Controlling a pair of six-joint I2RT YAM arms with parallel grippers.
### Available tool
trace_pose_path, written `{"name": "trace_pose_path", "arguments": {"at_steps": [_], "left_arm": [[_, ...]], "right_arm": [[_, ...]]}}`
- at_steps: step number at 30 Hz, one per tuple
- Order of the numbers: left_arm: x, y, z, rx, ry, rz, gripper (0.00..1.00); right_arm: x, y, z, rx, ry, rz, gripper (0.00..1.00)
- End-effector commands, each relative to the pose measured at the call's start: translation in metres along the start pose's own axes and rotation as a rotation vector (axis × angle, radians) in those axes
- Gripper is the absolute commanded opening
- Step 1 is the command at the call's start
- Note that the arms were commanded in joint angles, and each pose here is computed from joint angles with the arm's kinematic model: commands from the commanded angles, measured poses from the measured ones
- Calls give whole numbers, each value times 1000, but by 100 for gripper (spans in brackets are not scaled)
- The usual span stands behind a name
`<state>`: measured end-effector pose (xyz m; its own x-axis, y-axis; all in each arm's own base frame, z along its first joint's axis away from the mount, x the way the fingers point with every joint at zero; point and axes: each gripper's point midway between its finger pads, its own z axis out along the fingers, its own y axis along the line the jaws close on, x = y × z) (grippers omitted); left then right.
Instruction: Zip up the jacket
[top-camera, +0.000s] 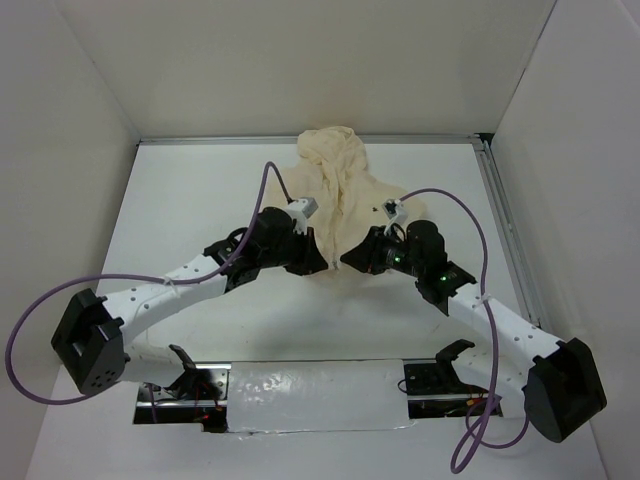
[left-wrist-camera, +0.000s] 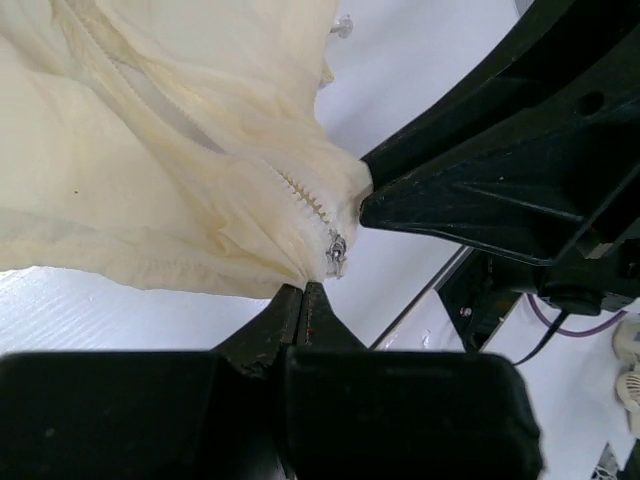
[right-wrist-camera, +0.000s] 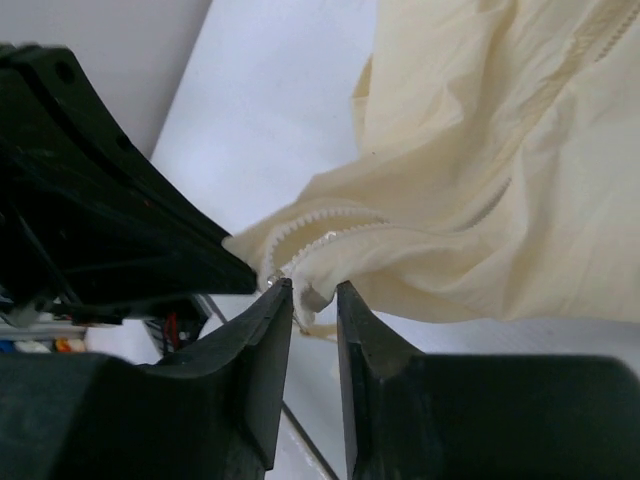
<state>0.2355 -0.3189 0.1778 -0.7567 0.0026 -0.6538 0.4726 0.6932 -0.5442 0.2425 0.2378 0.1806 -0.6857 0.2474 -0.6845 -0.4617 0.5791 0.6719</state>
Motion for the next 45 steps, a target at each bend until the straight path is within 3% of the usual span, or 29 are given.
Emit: {"name": "trace_pose_path", "arguments": {"at_steps": [1,14,19,26,31,40,45], "left_arm": [[-9,-15,-6,113,9,3,0],[-8,0,1,80,83,-97,0],[-10,2,-2,50,79,-137,0],[-8,4,0,23,95,-182,0],[-8,7,-3,-3,87,-207,0],[-9,5,-8,-11,77,-234,0],[-5,3,-9,9,81,-224,0]], "right_arm": [[-7,3,-2,29,-1,-45,33],[-3,0,-13,116,34,-102,55],[27,6,-22,160,114,-126,62],[82,14,-11,199,157,-83,63],[74,18,13,263,-37,-77,64],[70,3,43,447,-172,-74,65],[58,10,54,428,-273,17,64]]}}
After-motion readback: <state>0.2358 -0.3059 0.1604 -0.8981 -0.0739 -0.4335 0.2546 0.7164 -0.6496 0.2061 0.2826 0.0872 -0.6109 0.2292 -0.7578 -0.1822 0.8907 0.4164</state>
